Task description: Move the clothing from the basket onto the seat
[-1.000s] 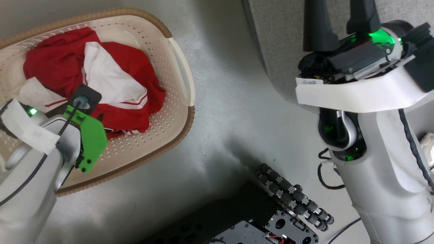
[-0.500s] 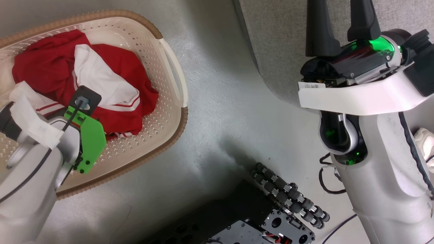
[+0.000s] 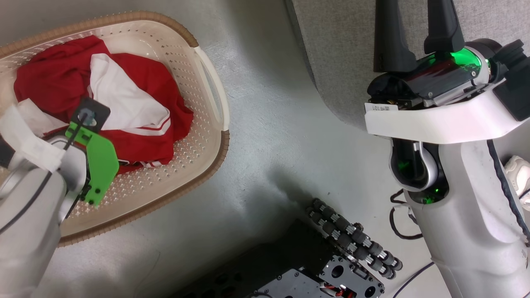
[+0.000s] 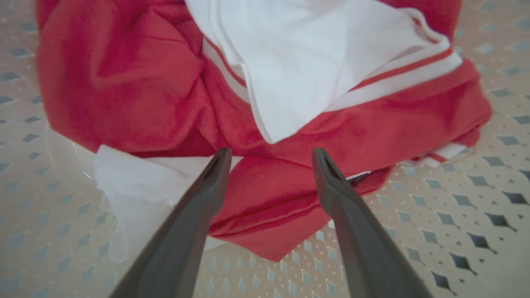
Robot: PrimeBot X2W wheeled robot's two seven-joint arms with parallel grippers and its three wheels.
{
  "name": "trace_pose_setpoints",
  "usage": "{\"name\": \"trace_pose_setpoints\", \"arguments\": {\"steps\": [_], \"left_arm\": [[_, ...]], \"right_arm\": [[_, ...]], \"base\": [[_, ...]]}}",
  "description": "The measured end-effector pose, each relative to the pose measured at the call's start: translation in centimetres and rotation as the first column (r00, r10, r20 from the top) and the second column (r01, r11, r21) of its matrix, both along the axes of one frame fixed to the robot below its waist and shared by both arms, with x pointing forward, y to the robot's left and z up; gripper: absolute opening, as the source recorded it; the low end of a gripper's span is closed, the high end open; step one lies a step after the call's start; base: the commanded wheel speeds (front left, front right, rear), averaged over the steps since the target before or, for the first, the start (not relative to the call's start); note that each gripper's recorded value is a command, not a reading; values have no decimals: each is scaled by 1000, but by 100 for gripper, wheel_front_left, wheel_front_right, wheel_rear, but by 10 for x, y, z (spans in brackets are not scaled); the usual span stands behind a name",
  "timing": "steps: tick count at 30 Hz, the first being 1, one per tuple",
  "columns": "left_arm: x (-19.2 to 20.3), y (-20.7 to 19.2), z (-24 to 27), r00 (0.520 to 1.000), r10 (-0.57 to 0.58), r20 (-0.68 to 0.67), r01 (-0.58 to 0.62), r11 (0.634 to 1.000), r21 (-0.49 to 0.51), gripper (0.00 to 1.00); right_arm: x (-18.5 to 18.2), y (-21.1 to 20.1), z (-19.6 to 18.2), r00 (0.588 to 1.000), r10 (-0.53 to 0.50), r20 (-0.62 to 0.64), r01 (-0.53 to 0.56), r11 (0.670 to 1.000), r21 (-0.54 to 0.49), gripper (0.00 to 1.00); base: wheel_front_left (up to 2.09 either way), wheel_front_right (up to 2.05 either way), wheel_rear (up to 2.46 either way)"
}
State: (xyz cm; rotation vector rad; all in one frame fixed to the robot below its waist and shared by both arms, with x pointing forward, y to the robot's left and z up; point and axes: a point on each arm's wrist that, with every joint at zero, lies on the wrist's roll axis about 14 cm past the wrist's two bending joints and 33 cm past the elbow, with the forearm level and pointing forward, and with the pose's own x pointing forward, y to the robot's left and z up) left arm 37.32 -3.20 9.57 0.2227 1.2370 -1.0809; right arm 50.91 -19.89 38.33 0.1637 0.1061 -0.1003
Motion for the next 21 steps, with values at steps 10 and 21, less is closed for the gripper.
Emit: {"name": "trace_pose_setpoints", "arguments": {"steps": [10, 21], "left_arm": [[14, -19, 10, 996, 85, -14, -85, 994, -66, 100], [13, -27, 10, 992, 118, -44, -122, 989, -88, 100]], "right_arm": [[1, 0, 3, 1000, 1, 8, -1, 1000, 0, 100], [-5, 2, -8, 1000, 2, -21, -2, 1000, -4, 100]], "base": [[0, 0, 0], [0, 0, 0]]}}
